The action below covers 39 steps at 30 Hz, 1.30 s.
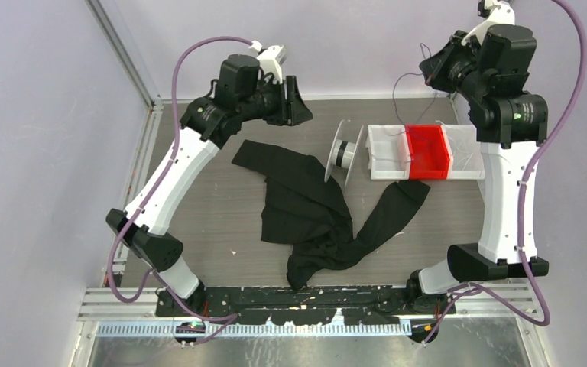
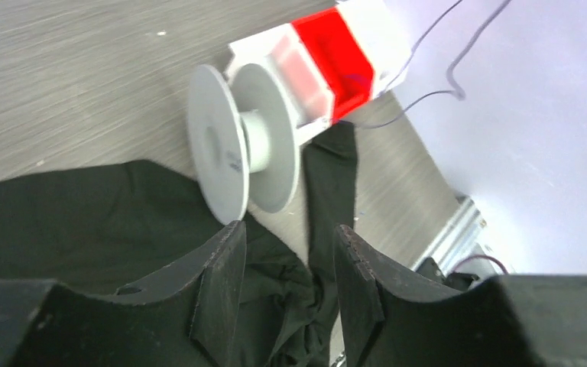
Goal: Wrap the cables
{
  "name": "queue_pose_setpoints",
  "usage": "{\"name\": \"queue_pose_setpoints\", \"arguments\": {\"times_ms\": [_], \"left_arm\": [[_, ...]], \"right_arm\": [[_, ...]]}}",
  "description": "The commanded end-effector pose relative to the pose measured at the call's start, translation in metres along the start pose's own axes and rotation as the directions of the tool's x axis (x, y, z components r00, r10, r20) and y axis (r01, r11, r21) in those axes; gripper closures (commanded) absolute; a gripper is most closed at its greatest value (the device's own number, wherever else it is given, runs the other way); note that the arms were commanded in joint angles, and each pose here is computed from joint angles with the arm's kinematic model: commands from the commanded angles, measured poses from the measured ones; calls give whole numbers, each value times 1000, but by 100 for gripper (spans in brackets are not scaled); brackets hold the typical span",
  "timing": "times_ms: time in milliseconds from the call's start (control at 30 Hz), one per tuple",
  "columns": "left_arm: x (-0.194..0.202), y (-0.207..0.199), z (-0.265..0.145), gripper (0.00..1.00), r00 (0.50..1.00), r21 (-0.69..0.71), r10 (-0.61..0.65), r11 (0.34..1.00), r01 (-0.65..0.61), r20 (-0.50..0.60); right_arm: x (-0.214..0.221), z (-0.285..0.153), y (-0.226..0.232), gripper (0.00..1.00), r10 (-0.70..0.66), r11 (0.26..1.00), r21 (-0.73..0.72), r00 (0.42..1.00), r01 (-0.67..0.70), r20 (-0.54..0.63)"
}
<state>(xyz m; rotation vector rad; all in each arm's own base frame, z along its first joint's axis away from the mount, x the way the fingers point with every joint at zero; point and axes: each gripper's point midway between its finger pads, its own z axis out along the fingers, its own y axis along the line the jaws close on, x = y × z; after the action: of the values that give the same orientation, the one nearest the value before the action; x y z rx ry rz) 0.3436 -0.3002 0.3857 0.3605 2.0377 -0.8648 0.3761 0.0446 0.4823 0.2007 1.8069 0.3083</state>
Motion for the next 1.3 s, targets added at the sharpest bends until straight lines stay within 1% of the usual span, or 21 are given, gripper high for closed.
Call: {"name": "queue_pose_setpoints", "arguments": {"times_ms": [0, 33, 133, 200, 300, 400, 567, 667, 833, 900, 967, 1033, 1267], "left_arm": [[-7, -45, -5, 51, 999, 251, 40, 967, -34, -21], [-1, -50, -3, 48, 998, 295, 44, 955, -29, -43], [9, -60, 3, 41, 998, 389, 43, 921, -18, -56], [13, -60, 10, 37, 999, 411, 17, 912, 5, -49], [17, -55, 21, 36, 997, 395, -29, 917, 54, -68], [19, -54, 30, 37, 989, 376, -92, 917, 130, -116], [18, -61, 42, 38, 967, 406, -182, 882, 240, -177], [24, -55, 50, 38, 961, 378, -192, 890, 256, -201], [34, -30, 61, 38, 974, 278, -143, 942, 188, -175], [38, -15, 67, 37, 980, 215, -121, 964, 154, -157], [40, -4, 72, 37, 986, 177, -92, 977, 116, -139], [41, 4, 75, 36, 988, 156, -76, 983, 96, -131], [42, 38, 78, 37, 978, 102, -130, 984, 148, -163]], "right_arm": [[-26, -40, 32, 99, 41, 989, -144, 997, -31, 66], [-30, -47, 37, 99, 59, 985, -168, 995, -45, 80], [-45, -67, 47, 99, 134, 972, -208, 983, -105, 129], [-49, -77, 60, 99, 182, 951, -276, 975, -142, 128], [-49, -92, 82, 99, 201, 907, -395, 974, -145, 103], [-47, -103, 94, 100, 190, 878, -460, 978, -133, 81], [-44, -112, 100, 100, 171, 862, -492, 983, -118, 65], [-36, -114, 101, 99, 139, 860, -500, 989, -98, 45], [-7, -101, 98, 99, 73, 856, -510, 996, -87, -47], [3, -90, 96, 100, 68, 854, -510, 995, -98, -78], [8, -77, 94, 99, 78, 857, -502, 993, -114, -93], [12, -67, 96, 99, 87, 843, -523, 991, -128, -103], [16, -26, 96, 100, 114, 838, -522, 986, -159, -117]]}}
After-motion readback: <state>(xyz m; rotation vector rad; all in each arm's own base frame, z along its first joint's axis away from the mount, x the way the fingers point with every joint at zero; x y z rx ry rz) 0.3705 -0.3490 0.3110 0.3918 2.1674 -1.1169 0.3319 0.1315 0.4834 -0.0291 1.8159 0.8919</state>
